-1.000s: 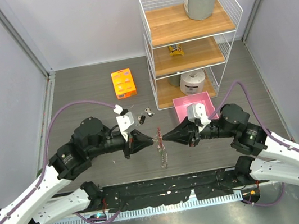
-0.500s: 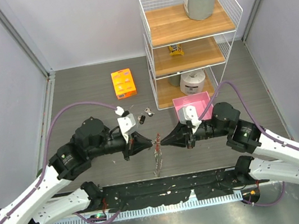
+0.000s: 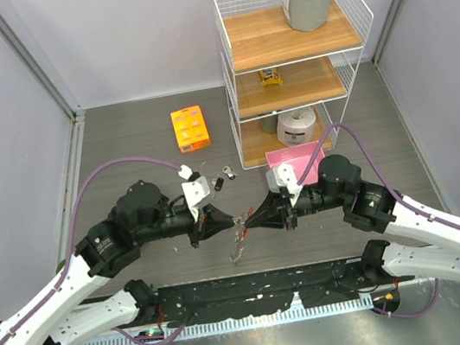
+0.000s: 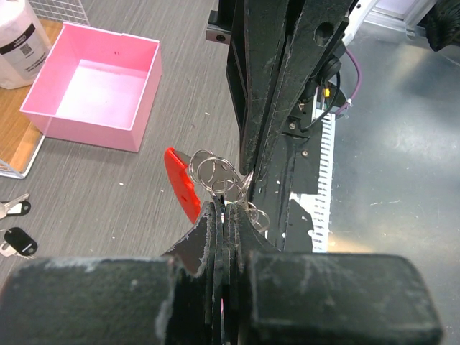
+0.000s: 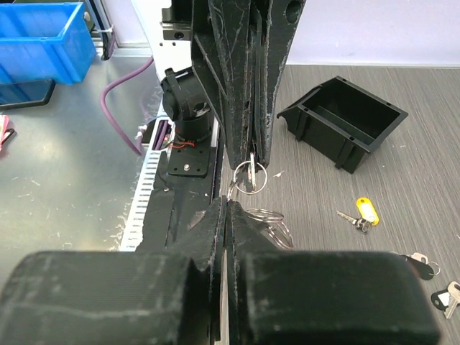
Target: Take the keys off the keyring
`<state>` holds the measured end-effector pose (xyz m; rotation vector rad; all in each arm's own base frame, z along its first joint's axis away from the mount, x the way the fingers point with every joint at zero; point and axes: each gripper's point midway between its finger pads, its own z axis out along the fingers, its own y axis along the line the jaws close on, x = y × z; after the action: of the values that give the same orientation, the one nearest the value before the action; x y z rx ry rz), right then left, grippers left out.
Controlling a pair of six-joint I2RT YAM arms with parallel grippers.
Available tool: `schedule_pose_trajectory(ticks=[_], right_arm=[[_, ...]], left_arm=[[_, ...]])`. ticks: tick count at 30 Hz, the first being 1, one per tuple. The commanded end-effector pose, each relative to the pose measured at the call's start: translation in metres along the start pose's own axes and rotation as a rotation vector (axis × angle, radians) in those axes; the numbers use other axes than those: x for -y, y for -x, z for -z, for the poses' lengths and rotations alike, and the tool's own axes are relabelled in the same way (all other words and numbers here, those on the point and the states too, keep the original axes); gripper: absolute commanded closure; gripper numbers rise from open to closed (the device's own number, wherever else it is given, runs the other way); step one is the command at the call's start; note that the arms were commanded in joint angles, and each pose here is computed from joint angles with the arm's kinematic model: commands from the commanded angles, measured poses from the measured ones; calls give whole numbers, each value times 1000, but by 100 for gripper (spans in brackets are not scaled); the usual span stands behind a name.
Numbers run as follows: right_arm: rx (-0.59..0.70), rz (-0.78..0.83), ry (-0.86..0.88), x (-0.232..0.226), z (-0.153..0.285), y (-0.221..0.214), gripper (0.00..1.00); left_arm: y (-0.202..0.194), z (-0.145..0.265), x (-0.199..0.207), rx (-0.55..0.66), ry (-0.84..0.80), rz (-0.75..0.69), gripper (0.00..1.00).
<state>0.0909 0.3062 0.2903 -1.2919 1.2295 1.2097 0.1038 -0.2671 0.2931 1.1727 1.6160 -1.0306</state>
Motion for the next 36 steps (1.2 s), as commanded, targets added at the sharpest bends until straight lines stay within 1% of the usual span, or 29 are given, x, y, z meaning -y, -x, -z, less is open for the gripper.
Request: schedule_pose_trajectory(ticks=[1,14,19,21,25,26,27,28,32,36], right_arm=[[28,28,67,-14,2,20,95],[-48,-84,73,-9,-9,12,95],[-90,-152,78,-5,-17,8,95],[-108,-218,61,-3,-20,7,95],[-122,-264,57,-2,-23,9,94],[-108,-257,59,-2,-22,11,86],[-103,-255,61,-3,-21,12,83],[-86,-240,64,-5,-20,14,76],[-43,-201,89,-11,-16,17,67],[-7,-150,95,-13,-14,19,64]], left_arm=[[30,6,-2,92,22,-52,100],[36,6,4,115,-8,-59,100],[33,3,6,115,-31,-61,100],[31,1,7,111,-40,-56,100],[28,-1,6,102,-40,-57,100],[27,-1,5,101,-35,-56,100],[27,0,5,104,-31,-57,100],[26,-1,4,101,-28,-57,100],[30,5,6,130,-24,-69,100],[33,8,9,140,-32,-70,100]])
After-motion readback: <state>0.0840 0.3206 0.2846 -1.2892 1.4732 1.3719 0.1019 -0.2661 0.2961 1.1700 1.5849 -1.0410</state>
